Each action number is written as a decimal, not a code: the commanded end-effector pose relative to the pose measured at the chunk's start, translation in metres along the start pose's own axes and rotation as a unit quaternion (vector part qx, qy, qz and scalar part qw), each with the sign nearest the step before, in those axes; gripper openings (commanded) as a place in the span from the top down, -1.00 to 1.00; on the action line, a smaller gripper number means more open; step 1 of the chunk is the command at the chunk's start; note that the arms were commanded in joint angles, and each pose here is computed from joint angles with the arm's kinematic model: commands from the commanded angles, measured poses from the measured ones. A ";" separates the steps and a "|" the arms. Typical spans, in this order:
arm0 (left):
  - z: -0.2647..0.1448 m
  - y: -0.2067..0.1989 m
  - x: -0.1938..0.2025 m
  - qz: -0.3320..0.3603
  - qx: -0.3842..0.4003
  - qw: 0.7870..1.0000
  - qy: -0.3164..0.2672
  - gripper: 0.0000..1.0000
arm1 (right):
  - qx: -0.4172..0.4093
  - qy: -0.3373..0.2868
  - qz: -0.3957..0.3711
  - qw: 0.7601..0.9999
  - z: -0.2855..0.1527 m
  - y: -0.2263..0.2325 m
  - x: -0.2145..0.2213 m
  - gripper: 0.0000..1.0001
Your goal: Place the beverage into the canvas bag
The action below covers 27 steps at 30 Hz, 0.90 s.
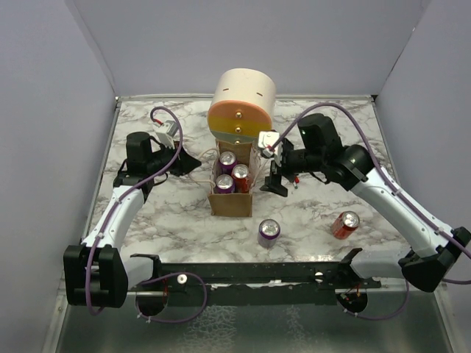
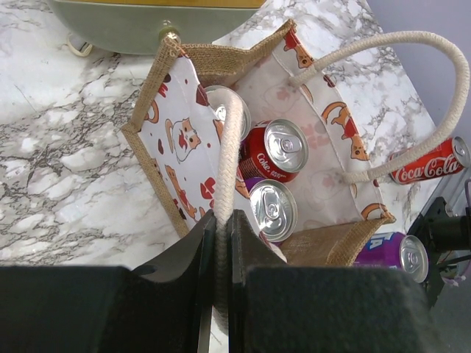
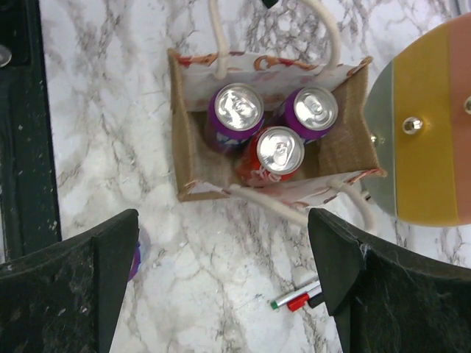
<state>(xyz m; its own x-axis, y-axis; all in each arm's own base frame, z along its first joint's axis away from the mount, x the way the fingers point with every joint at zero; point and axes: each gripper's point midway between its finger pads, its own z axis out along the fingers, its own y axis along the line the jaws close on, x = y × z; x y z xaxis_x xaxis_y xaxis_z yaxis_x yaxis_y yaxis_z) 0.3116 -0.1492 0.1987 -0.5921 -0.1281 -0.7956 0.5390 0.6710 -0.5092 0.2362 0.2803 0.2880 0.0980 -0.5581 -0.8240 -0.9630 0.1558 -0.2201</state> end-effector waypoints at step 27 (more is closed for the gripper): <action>-0.008 0.003 -0.003 0.047 -0.022 0.999 -0.013 1.00 | -0.152 0.058 -0.045 0.986 0.000 0.099 0.113 -0.96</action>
<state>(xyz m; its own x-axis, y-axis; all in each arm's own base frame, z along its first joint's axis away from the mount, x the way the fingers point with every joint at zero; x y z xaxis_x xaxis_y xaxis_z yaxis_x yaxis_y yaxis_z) 0.3094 -0.1421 0.2003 -0.5442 -0.0978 -0.8332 0.5519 0.7062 -0.4434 0.1556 0.2276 0.1811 0.1339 -0.6734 -0.7271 -0.9909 -0.0841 -0.1047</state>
